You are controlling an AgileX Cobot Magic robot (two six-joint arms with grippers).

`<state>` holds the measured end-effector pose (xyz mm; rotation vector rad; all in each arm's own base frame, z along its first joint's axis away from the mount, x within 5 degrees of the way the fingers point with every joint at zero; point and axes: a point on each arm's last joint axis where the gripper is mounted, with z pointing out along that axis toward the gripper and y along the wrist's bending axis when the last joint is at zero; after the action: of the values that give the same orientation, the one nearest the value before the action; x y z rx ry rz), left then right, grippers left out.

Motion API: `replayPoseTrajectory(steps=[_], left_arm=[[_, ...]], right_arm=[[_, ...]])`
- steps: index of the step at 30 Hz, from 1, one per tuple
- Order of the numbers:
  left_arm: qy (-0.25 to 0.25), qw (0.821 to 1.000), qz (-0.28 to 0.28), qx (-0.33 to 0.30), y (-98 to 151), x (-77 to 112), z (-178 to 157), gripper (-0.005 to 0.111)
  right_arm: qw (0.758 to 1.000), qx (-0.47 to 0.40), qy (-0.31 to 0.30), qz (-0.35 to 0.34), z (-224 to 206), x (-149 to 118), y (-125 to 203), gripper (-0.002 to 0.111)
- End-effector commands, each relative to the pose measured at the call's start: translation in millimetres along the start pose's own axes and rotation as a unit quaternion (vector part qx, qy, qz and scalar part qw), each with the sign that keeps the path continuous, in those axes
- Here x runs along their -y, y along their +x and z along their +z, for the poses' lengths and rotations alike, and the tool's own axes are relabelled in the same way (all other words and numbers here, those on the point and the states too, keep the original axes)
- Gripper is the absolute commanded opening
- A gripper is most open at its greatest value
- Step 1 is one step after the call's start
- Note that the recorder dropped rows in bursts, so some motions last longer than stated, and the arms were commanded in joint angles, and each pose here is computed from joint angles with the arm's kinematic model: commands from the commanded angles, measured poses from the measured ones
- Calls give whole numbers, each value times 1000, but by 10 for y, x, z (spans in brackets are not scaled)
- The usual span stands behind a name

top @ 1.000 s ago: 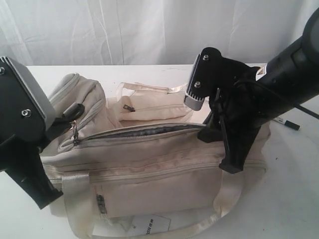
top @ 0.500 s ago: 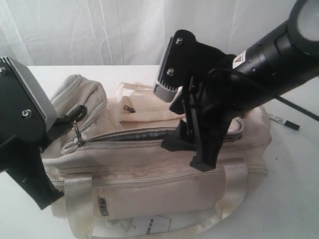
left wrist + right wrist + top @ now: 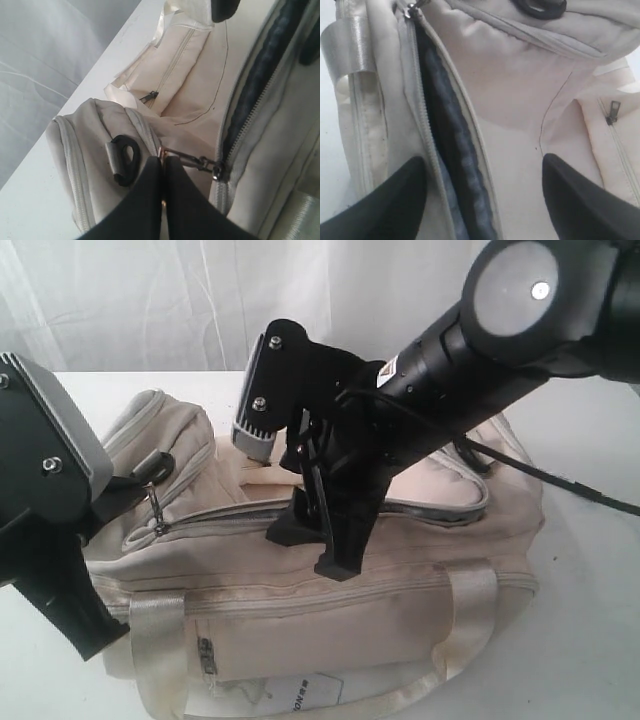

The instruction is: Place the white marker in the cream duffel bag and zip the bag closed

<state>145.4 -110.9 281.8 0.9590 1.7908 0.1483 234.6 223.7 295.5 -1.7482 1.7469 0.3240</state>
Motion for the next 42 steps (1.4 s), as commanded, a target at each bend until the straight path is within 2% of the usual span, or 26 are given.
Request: replayPoseTrajectory(steps=[1,11,13,16,20,21,25,30,34,38,42], left_arm=[[-3,1000,-1,0,11,-4,2,0],[-6,1000,1,-2,14,-9,2,0],[-7,1000,5,-1,12,-12,2,0],[-8,1000,8,0,10,-14,2,0],[-10,1000,7,-1,12,-18,-1,0],[-10,1000,7,-1,12,-18,-1,0],[-12,1000,-3,12,-33,-50,-39,0],[-30,998,-24,49,-200,-191,-177,0],[-37,998,-34,34,-173,-233,-235,0],[-27,999,-19,24,-146,-228,-269,0],[-40,999,-13,3,-108,-250,-270,0]], right_arm=[[1000,19,-20,-1,68,26,-74,62],[997,8,-81,8,237,-38,-93,62],[996,5,-89,13,282,-41,-80,58],[995,-1,-98,16,330,-48,-59,40],[995,2,-97,15,300,-52,-70,4],[995,0,-95,12,286,-50,-70,0],[997,-35,-69,25,190,-29,-27,0],[996,-81,-34,29,85,28,59,0],[996,-68,2,55,-77,130,94,0],[996,-63,21,65,-213,192,139,0],[995,-61,33,78,-291,236,179,0]])
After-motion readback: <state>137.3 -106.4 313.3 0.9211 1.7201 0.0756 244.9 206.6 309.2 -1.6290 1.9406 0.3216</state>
